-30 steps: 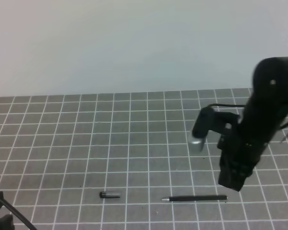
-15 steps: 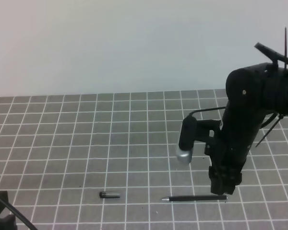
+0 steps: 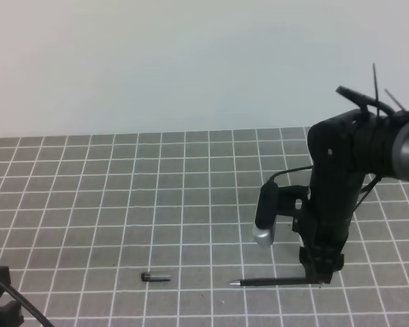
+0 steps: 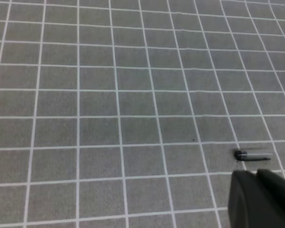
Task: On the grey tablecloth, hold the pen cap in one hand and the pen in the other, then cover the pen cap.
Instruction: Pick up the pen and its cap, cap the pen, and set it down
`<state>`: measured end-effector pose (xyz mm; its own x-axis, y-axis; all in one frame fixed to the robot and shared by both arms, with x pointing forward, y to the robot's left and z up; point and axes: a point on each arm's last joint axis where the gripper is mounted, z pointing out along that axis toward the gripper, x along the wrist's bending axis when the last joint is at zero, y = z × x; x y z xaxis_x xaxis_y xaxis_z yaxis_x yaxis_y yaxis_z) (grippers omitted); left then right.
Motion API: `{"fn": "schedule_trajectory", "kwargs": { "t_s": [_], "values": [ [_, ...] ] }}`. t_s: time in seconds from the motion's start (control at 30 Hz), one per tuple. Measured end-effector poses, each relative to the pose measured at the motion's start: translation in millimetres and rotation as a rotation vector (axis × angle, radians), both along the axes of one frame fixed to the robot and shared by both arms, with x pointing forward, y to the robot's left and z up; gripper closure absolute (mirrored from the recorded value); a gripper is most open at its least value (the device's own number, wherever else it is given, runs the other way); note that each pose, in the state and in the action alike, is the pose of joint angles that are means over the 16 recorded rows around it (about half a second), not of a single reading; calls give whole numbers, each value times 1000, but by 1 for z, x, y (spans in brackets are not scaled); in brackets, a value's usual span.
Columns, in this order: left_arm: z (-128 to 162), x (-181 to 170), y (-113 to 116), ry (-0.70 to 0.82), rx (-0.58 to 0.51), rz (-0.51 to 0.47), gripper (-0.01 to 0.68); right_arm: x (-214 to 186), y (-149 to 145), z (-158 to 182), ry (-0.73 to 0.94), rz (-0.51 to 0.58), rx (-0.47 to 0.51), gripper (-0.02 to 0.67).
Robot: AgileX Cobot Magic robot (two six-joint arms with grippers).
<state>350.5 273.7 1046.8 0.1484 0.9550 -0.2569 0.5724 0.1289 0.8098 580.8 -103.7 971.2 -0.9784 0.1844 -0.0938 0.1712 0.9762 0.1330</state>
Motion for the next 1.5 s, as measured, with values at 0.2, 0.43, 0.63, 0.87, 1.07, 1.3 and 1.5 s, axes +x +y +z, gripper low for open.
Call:
{"fn": "schedule_trajectory", "kwargs": {
  "t_s": [0.2, 0.43, 0.63, 0.87, 1.07, 1.3, 1.5],
  "values": [
    [-2, 0, 0, -4, -9, 6, 676, 4, 3, -11, -2, -17, 6, 267],
    [-5, 1, 0, -9, -31, 17, 676, 6, 4, -18, 7, -21, 10, 267],
    [-7, 1, 0, -13, -48, 26, 676, 4, 4, -23, 42, -16, -2, 267],
    [-7, 1, 0, -15, -52, 27, 675, 2, 4, -28, 83, -9, -19, 310],
    [-7, 1, 0, -17, -45, 22, 676, -1, 3, -29, 111, -7, -32, 424],
    [-3, 0, -3, -14, -22, -23, 676, -6, 3, -20, 170, -10, -39, 550],
    [13, 1, -10, 24, -3, -128, 676, -9, 9, -2, 217, -23, -13, 582]
  ]
}}
